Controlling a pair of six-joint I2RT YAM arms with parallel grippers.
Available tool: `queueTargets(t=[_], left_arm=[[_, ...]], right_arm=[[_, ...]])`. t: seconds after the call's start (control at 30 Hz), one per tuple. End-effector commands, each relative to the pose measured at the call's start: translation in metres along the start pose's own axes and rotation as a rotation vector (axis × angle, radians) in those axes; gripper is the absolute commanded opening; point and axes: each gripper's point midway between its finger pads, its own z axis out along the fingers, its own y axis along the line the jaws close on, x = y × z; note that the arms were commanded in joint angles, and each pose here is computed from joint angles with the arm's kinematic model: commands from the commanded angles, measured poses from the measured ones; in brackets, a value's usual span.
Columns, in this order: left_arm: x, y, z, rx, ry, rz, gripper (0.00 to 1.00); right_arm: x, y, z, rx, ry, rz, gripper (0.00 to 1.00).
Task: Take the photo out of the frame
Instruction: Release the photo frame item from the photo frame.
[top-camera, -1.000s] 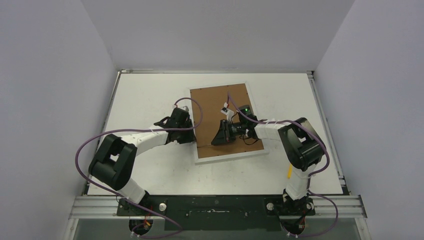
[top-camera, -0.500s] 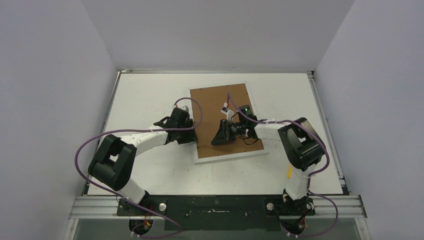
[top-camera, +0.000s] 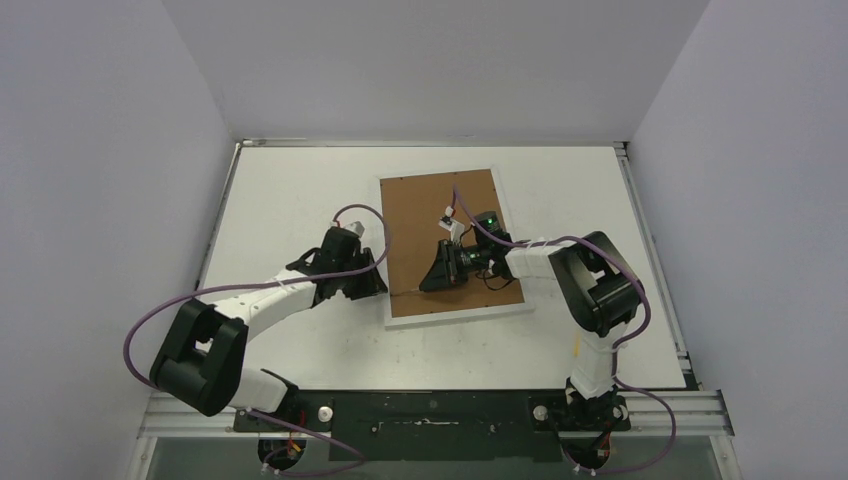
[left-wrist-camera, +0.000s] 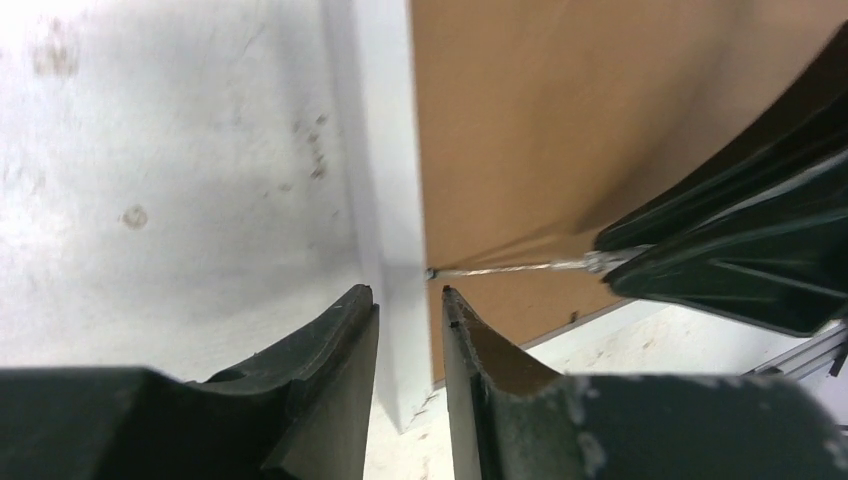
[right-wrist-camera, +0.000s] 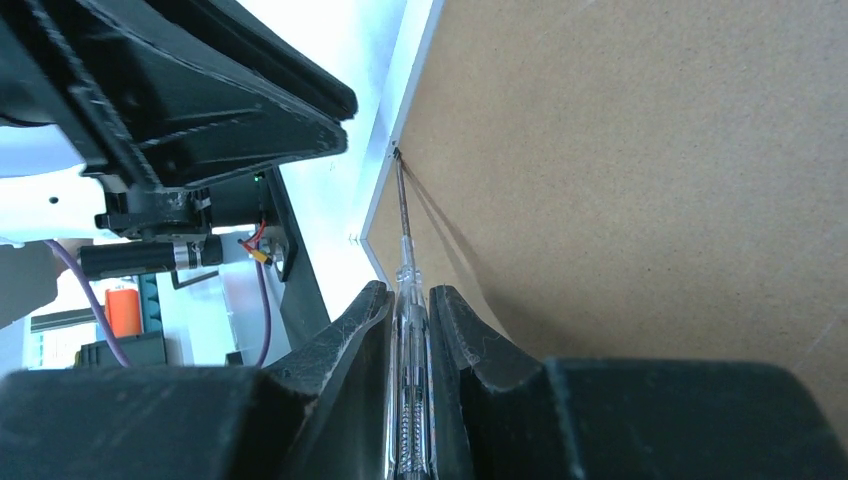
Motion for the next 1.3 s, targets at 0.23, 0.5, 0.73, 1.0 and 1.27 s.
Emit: queueTargets(t=[0.23, 0.5, 0.73, 1.0, 1.27], left_arm=[[0.016, 0.010, 0.002, 0.090, 0.026, -0.061, 0.27], [0.017, 0.000, 0.013, 0.205, 0.045, -0.063, 0.18], [0.023, -0.001, 0.022, 0.241, 0.079, -0.060, 0.02], [0.030, -0.002, 0.025, 0.248, 0.105, -0.049, 0.00], [0.033, -0.002, 0.027, 0.212, 0.111, -0.015, 0.00]], right_arm=[[0.018, -0.037, 0.009, 0.120, 0.019, 0.046, 0.05], [0.020, -0.039, 0.010, 0.123, 0.024, 0.050, 0.05], [0.021, -0.040, 0.015, 0.120, 0.022, 0.056, 0.05], [0.020, -0.036, 0.023, 0.104, 0.027, 0.056, 0.05], [0.013, -0.021, 0.024, 0.102, 0.031, 0.036, 0.05]])
